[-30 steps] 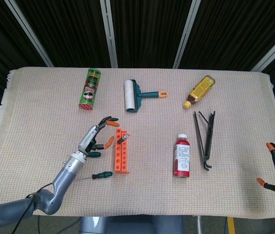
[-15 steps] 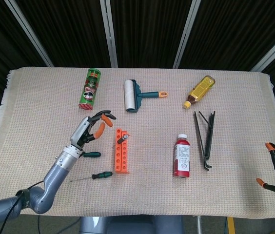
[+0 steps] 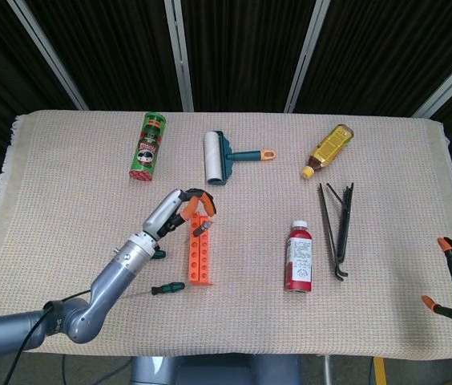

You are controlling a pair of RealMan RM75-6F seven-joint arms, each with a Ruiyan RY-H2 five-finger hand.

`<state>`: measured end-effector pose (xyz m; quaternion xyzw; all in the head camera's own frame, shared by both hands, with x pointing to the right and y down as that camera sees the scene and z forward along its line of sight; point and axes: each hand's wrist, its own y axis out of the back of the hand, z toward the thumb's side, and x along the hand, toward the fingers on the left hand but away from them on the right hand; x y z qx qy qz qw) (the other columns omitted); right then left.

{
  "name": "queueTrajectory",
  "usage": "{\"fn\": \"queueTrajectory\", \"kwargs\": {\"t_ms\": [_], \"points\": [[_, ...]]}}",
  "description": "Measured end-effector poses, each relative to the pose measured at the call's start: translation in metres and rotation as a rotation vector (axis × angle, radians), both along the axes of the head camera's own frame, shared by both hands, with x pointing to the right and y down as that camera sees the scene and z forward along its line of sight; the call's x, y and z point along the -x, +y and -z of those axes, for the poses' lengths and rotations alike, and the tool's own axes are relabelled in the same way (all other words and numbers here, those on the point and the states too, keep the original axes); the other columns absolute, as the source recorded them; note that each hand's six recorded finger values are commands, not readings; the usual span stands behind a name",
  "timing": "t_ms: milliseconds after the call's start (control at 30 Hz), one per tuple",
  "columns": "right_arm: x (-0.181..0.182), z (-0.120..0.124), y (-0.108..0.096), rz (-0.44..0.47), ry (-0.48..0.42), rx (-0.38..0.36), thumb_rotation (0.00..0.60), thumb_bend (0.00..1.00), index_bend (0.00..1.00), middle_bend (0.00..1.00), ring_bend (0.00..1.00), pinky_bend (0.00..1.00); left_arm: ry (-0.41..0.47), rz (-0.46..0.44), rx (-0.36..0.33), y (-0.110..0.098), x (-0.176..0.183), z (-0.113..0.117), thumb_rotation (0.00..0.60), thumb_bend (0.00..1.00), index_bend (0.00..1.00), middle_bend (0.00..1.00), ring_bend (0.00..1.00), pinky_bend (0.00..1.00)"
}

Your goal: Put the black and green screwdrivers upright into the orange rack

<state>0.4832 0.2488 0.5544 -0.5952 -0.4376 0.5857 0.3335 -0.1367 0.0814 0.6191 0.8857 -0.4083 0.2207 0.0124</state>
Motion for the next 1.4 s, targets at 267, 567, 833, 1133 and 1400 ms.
{"fn": "queueTrajectory", "kwargs": {"t_ms": [267, 567, 833, 1133, 1400], "points": [[-0.003, 0.002, 0.001, -0.006, 0.003, -0.004, 0.600, 0.00, 0.01, 0.05, 0.00, 0.00, -0.019, -0.037, 0.026, 0.009, -0.029, -0.008, 0.098, 0.70, 0.57, 0.49, 0.28, 0.24], [-0.005, 0.001, 0.001, -0.014, 0.007, 0.000, 0.600, 0.00, 0.01, 0.05, 0.00, 0.00, 0.002, -0.029, 0.106, 0.016, -0.040, -0.018, 0.097, 0.70, 0.60, 0.54, 0.33, 0.33], [-0.006, 0.000, 0.002, -0.017, 0.006, 0.002, 0.600, 0.00, 0.01, 0.05, 0.00, 0.00, 0.023, -0.032, 0.163, 0.022, -0.043, -0.024, 0.098, 0.70, 0.63, 0.57, 0.37, 0.37], [-0.007, 0.000, 0.002, -0.020, 0.007, 0.003, 0.600, 0.00, 0.01, 0.05, 0.00, 0.00, 0.059, -0.006, 0.206, 0.023, -0.040, -0.023, 0.098, 0.70, 0.66, 0.64, 0.44, 0.45], [-0.006, -0.001, 0.001, -0.017, 0.006, 0.003, 0.600, 0.00, 0.01, 0.05, 0.00, 0.00, 0.079, 0.013, 0.207, 0.023, -0.031, -0.019, 0.095, 0.70, 0.68, 0.70, 0.50, 0.49]]}}
